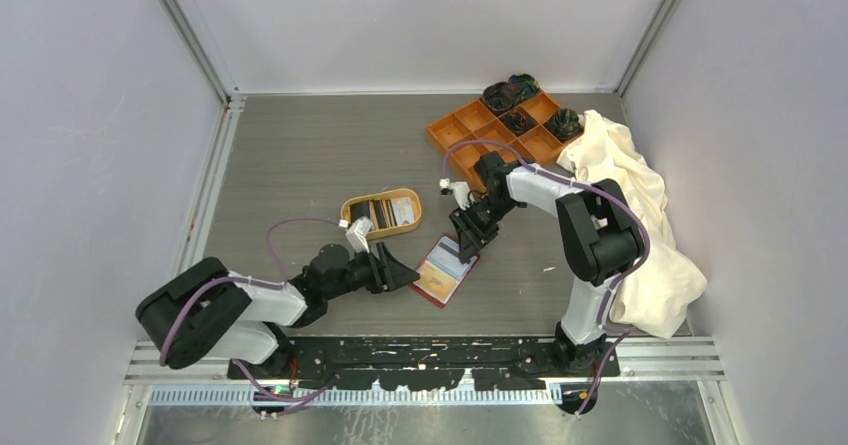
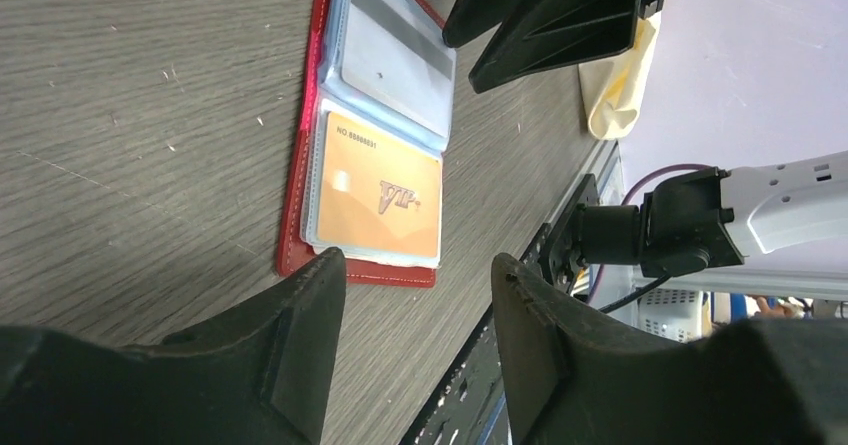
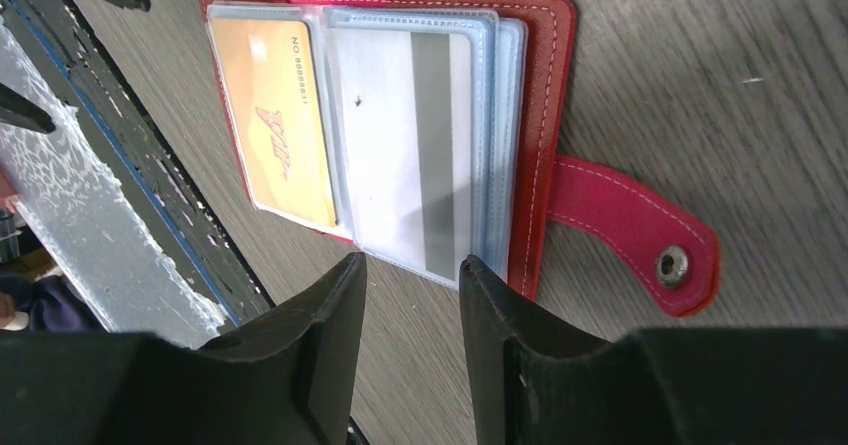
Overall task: Put the credit cards into the card holder
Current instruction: Turn over the card slot in the card holder.
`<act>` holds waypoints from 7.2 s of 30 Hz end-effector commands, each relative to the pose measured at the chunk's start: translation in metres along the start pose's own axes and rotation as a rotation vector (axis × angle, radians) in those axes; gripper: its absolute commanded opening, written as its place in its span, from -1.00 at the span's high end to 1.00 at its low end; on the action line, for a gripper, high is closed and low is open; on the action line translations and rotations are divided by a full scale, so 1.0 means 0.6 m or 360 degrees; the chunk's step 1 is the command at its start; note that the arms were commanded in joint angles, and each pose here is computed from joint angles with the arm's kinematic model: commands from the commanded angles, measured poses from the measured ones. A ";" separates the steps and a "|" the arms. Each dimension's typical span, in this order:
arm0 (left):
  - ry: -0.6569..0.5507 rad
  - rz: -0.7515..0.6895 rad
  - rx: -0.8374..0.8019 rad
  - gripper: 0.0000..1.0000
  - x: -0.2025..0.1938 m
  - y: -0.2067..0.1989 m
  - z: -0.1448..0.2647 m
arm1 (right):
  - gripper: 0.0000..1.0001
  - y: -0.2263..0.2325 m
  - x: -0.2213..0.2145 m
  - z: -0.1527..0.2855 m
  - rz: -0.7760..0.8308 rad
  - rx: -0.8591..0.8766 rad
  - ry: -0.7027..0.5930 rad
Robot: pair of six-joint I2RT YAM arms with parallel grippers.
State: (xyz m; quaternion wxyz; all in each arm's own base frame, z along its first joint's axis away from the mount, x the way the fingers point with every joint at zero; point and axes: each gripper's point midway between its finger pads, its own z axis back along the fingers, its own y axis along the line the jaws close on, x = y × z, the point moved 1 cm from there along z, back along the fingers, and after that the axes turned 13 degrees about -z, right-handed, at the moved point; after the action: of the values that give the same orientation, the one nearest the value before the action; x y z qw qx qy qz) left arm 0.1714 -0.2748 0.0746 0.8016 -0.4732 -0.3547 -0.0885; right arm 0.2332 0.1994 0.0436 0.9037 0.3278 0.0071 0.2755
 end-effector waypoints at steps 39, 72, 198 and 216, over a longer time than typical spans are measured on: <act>0.0085 -0.0157 0.0161 0.28 0.015 0.009 -0.003 | 0.01 -0.013 0.018 0.009 0.0022 -0.0184 0.0008; 0.0285 -0.0228 0.0198 0.24 0.049 -0.044 0.048 | 0.10 0.037 0.025 0.028 -0.0008 0.0087 -0.0059; 0.0109 -0.0031 0.0098 0.57 0.022 -0.033 -0.104 | 0.31 0.013 0.020 -0.018 -0.0326 0.0108 0.0068; 0.0168 -0.0064 0.0184 0.75 0.003 -0.004 -0.123 | 0.31 0.031 0.020 -0.015 -0.0376 0.0243 0.0091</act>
State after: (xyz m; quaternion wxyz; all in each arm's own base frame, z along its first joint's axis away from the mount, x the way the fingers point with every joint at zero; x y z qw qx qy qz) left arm 0.2019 -0.3310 0.0545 0.8512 -0.4128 -0.3088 -0.0983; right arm 0.2278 0.2176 0.0347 0.9100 0.3623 0.1013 0.1744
